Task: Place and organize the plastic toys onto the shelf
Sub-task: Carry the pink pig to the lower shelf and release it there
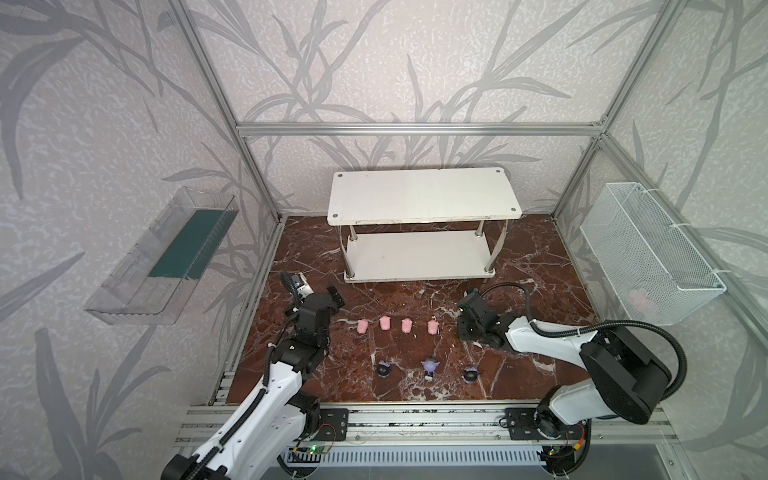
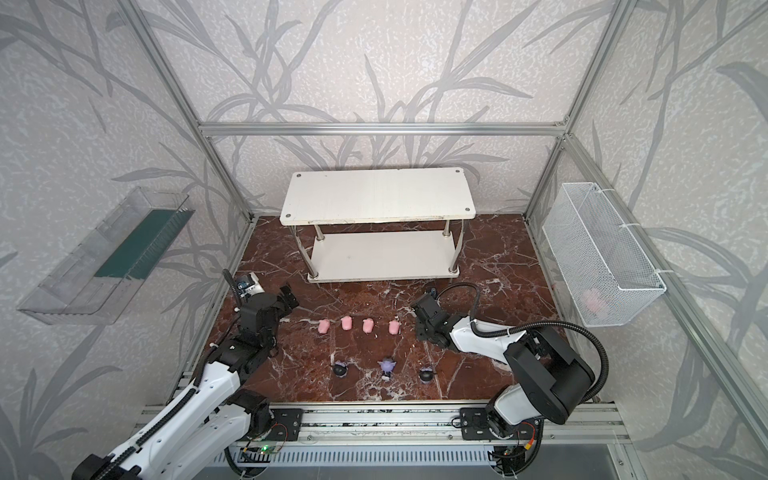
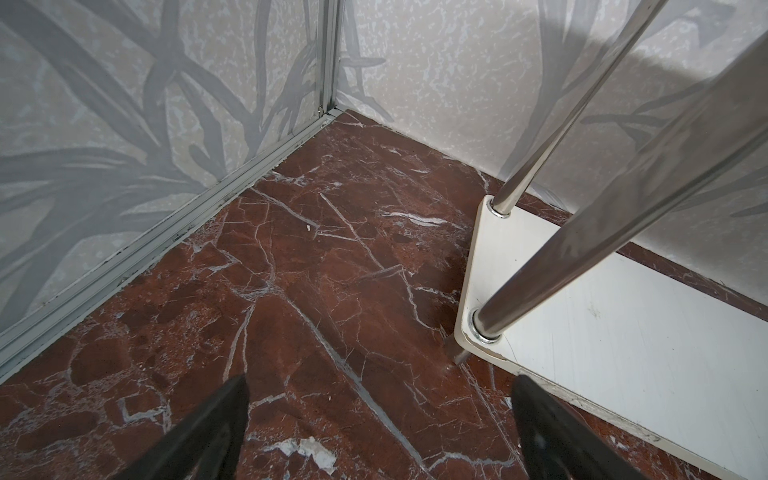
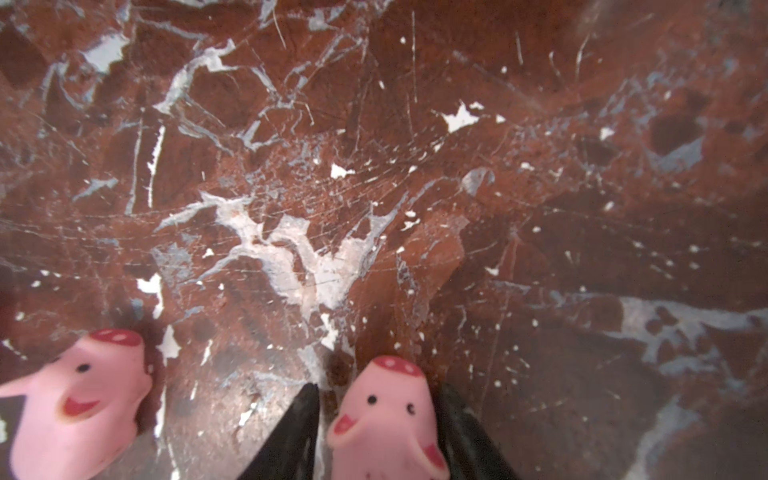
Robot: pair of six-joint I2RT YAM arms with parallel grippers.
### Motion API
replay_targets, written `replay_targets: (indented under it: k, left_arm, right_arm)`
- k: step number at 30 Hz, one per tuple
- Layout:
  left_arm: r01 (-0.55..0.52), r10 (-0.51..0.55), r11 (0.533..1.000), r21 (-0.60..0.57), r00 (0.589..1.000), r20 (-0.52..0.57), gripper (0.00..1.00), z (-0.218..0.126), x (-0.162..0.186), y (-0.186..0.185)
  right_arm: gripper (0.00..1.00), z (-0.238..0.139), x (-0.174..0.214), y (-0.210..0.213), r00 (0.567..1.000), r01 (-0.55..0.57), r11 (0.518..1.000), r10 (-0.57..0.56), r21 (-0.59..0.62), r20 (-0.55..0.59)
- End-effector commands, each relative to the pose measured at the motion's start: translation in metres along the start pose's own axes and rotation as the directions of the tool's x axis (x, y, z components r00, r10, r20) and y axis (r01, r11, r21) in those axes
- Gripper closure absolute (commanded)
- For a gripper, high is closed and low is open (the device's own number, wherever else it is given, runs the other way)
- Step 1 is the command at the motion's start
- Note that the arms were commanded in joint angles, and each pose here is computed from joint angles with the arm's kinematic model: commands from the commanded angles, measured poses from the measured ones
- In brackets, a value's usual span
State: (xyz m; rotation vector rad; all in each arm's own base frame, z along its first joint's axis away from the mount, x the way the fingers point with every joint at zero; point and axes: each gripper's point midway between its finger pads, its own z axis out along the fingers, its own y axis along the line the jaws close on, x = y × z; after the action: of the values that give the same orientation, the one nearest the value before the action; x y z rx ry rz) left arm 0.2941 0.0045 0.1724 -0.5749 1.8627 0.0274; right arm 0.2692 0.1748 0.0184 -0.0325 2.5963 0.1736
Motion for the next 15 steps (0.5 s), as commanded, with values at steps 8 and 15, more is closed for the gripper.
replay_targets:
  k: [8, 15]
  left_arm:
    - [0.004, -0.004, 1.0, -0.013, 1.0, 0.005, 0.04, 0.002, 0.005, 0.003]
    - [0.007, -0.007, 1.0, -0.01, 1.0, 0.012, 0.04, 0.003, 0.005, 0.003]
  right_arm:
    - [0.69, -0.012, -0.013, -0.003, 0.999, 0.036, 0.998, -0.037, 0.045, 0.016]
    - [0.71, -0.043, -0.063, -0.004, 0.98, 0.121, 0.989, -0.133, 0.087, 0.148]
